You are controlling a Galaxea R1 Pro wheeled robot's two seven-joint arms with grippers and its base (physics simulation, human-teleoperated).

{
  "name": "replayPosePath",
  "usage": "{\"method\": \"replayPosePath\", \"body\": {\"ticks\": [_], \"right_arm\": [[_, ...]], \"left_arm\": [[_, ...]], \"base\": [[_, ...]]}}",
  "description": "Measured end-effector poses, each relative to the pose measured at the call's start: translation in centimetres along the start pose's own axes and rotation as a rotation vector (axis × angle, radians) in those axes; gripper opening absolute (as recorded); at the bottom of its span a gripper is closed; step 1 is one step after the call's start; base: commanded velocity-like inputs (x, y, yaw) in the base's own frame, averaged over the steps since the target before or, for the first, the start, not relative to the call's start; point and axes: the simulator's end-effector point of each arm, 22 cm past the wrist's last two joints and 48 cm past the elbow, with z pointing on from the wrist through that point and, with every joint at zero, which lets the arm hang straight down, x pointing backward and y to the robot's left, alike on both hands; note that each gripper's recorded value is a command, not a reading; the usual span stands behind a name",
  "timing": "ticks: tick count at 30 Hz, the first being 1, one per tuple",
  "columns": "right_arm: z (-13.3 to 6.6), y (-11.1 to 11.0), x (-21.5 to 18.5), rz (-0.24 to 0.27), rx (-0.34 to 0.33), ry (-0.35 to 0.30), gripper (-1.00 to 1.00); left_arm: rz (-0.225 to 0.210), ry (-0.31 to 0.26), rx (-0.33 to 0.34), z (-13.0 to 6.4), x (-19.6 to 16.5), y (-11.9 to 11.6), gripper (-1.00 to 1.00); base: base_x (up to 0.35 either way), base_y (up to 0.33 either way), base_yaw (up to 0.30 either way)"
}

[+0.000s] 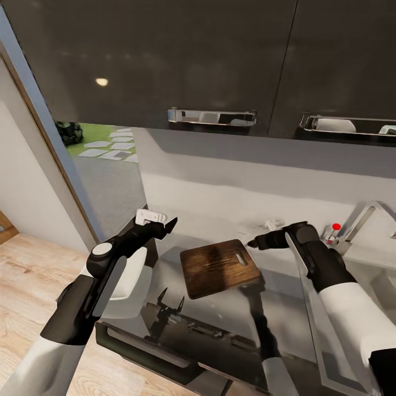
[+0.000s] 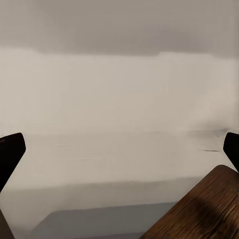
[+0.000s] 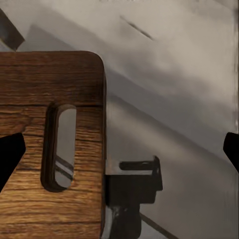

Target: In the kitchen, take the Vidalia onion out of the sink, dice it on the chopping board with the paring knife, put the diced onion into the bowl on the countertop, then place both the paring knife and the chopping board into the sink.

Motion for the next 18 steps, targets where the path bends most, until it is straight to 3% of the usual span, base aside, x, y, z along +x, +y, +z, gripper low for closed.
{"method": "replayPosePath", "body": {"ticks": [4, 18], "right_arm": [[-0.23, -0.54, -0.20, 0.020, 0.003, -0.008, 1.00], [0.17, -0.10, 0.13, 0.006, -0.001, 0.003, 1.00]], "left_arm": [[0.000, 0.000, 0.000, 0.00, 0.00, -0.01, 1.00], [-0.002, 0.004, 0.000, 0.12, 0.29, 0.05, 1.00]], "base": [[0.000, 0.000, 0.000], [0.000, 0.000, 0.000]]}}
